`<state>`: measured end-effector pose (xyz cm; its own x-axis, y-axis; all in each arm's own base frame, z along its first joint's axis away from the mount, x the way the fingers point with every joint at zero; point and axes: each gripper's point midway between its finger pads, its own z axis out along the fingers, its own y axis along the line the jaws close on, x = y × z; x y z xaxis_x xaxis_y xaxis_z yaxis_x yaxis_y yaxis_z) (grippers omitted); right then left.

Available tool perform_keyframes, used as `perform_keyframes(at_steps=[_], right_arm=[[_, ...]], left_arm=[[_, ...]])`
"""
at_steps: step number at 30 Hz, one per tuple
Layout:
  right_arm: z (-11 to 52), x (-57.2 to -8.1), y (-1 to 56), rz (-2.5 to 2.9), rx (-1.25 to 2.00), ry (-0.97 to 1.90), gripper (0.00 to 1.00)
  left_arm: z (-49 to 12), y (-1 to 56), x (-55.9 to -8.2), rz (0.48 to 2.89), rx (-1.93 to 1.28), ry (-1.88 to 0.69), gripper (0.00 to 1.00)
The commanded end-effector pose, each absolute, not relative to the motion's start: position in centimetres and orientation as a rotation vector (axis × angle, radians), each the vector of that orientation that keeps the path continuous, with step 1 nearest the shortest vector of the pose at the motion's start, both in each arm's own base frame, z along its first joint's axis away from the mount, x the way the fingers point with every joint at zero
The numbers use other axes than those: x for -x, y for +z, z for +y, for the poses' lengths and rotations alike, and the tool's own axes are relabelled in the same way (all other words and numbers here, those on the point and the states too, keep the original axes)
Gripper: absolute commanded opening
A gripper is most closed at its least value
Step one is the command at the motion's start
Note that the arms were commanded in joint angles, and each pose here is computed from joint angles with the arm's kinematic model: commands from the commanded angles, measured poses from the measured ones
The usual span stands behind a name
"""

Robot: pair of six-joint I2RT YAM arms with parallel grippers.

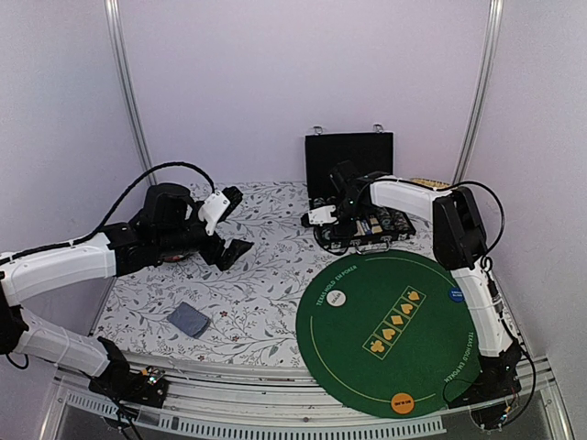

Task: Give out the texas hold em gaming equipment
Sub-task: Pick up the pile of poker chips from the chip case.

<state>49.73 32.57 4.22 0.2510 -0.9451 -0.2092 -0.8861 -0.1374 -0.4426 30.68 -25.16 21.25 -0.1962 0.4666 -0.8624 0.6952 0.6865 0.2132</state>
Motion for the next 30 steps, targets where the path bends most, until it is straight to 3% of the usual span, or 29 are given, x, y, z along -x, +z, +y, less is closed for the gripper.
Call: perform_keyframes(at_steps=[1,8,15,24,30], right_arm=[[30.2,-45.8,-3.5,1.779,2.272,-0.034,0.61],[29.6,-43.2,-5.6,1.852,2.357,0.046,0.57],[29.3,-40.7,-3.9,1.863,2.381,-0.018,0.56],[31.1,-41.8,-2.2,1.758,2.340,-0.049,0.56],[31.9,-40.9,-4.7,1.716,2.405,0.092,0.59]], left_arm=[[-24.8,20.9,-30.6,1.847,-0.918,-0.266,0.98],[-24.8,20.9,-30.7,1.847,-0.914,-0.261,0.98],[-24.8,21.0,-30.6,1.845,-0.914,-0.269,0.98],[-24.9,21.3,-30.5,1.838,-0.915,-0.275,0.98],[-24.8,21.3,-30.5,1.836,-0.914,-0.269,0.98]])
